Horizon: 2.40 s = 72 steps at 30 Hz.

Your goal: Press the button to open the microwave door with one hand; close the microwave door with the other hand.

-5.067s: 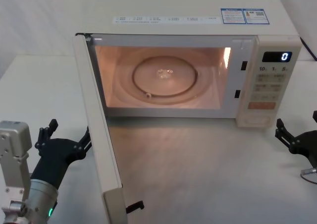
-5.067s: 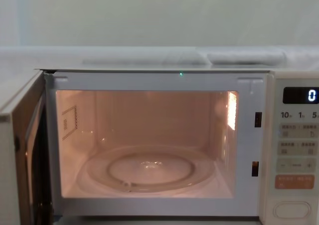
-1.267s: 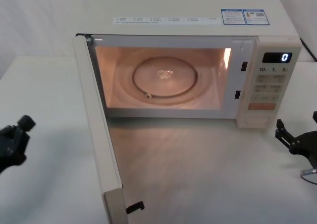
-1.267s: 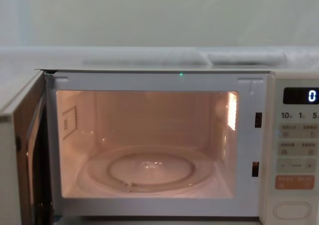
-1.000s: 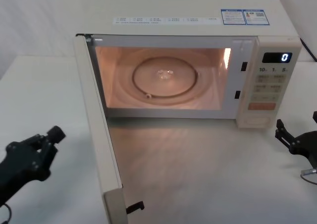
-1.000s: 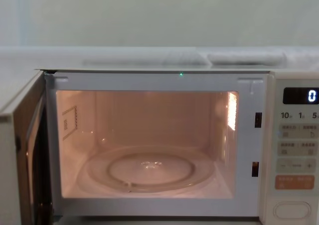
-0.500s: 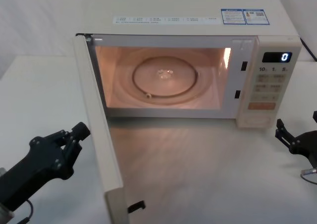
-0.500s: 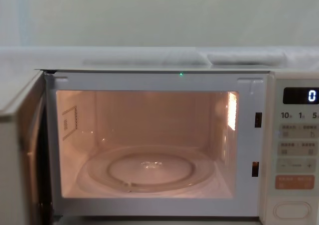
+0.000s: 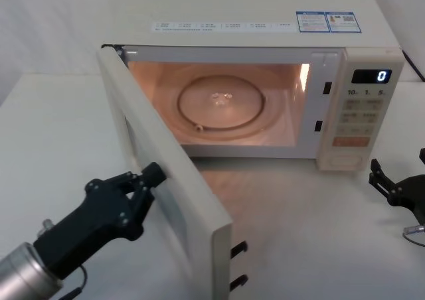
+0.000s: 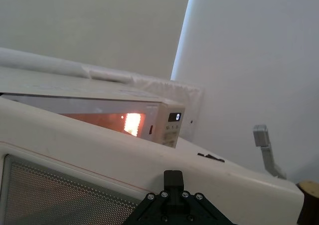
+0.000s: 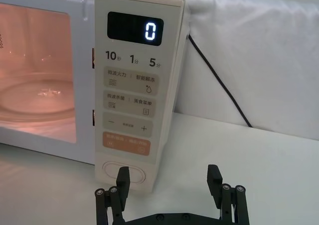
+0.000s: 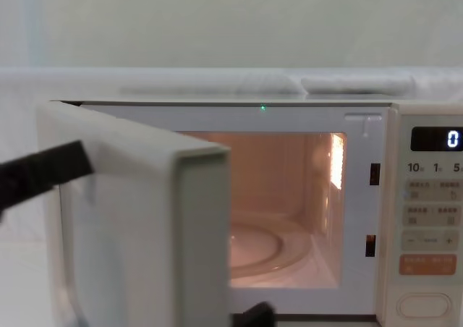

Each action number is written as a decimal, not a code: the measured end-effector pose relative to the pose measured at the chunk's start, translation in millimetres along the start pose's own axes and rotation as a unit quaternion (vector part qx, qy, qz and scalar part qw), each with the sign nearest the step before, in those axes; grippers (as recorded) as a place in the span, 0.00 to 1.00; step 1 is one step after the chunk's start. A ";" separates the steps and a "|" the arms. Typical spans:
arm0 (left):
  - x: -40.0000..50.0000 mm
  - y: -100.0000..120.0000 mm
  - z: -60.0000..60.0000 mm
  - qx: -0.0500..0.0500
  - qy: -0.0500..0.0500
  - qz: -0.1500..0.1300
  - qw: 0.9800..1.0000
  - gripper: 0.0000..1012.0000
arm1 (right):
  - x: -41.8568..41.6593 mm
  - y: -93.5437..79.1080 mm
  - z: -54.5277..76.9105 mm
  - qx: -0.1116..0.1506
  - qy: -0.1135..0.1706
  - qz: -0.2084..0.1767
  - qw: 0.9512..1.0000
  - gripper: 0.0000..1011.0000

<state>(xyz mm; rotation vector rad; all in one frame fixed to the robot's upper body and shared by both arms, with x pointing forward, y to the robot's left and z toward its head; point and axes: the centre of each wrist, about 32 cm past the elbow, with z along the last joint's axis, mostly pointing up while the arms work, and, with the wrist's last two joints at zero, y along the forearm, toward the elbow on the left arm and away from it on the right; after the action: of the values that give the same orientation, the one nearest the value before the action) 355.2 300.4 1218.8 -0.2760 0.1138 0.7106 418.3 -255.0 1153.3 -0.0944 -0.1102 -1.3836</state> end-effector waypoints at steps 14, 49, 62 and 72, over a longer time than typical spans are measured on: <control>-8.1 -40.8 -7.3 0.000 -0.058 0.090 0.994 0.00 | 0.0 0.0 0.0 0.000 0.000 0.000 1.000 0.99; 11.2 -90.0 -2.6 0.047 -0.098 0.047 0.993 0.00 | 0.0 0.0 0.0 0.000 0.000 0.000 1.000 0.99; 14.5 -118.9 0.8 0.048 -0.112 0.039 0.992 0.00 | 0.0 0.0 0.0 0.000 0.000 0.000 1.000 0.99; 18.2 -139.5 0.7 0.048 -0.126 0.042 0.990 0.00 | 0.0 0.0 0.0 0.000 0.000 0.000 1.000 0.99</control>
<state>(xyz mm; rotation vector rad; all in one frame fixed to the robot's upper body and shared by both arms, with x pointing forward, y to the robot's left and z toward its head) 460.6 211.0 1245.3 -0.0871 -0.0810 0.8163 418.3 -255.1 1153.3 -0.0944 -0.1102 -1.3835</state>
